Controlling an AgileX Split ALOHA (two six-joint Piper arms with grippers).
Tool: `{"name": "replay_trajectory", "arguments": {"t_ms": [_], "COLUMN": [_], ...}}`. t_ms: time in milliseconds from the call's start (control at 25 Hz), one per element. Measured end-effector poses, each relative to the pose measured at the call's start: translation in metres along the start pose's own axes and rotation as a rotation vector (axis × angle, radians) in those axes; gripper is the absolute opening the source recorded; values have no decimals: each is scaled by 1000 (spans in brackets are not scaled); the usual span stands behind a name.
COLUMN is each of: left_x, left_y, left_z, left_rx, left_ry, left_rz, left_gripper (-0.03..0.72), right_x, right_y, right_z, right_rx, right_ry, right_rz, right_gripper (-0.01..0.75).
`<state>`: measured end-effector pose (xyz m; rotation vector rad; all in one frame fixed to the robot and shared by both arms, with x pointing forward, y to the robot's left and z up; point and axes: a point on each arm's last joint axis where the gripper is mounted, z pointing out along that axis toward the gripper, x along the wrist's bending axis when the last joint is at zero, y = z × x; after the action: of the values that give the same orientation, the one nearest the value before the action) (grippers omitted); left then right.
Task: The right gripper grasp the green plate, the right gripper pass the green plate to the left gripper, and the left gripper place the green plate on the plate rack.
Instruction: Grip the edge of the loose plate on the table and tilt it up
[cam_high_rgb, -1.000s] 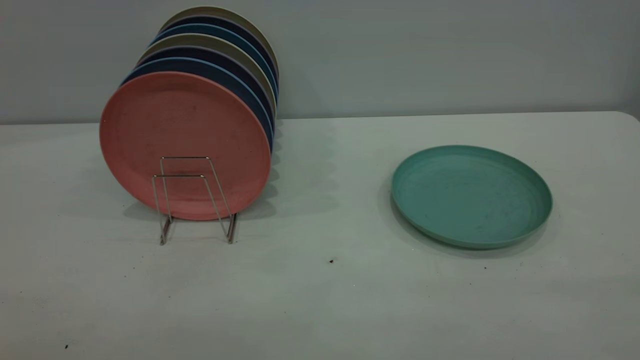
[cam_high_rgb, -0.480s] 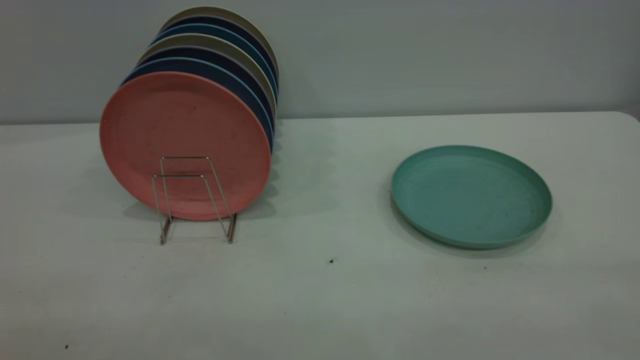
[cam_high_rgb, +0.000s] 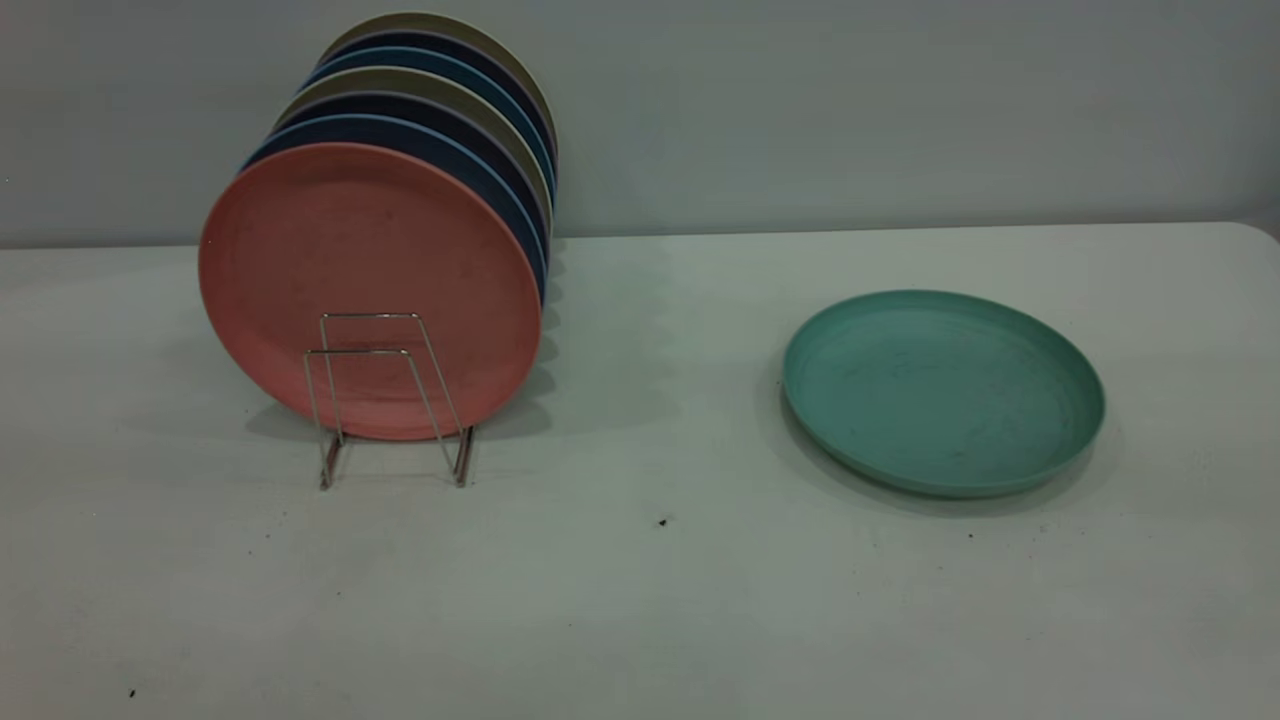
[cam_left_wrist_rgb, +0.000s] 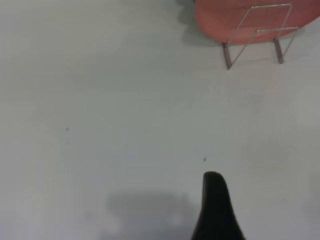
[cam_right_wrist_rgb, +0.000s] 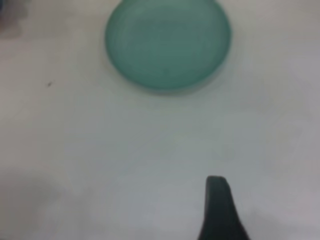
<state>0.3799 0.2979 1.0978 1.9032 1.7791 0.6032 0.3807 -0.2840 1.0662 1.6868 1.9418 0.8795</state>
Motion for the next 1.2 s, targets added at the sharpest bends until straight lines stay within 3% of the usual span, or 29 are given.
{"name": "replay_trajectory", "arguments": {"t_ms": [240,440,800,1040,1200], "left_x": [2,-9,-87,-141,-161], "left_y": [55,82,111,103,88], "left_z": [56,111,193,246,270], "left_rx": [56,104,147,219,282], "left_ry": [-40,-176,-445,-513,-525], "left_rz": [-12,1,124,144,170], "left_gripper": [555,555,555,555,555], "right_x": [-3,-8,-28,-66,-97], "right_y": [31,39,51,50,42], "right_z": [62,121,214,265,298], "right_rx": [114,184,295,338,364], "right_ry": [154,253,273,236,219], "right_rz": [47,107,172,255,333], "right_gripper": [516,516,517,517,501]}}
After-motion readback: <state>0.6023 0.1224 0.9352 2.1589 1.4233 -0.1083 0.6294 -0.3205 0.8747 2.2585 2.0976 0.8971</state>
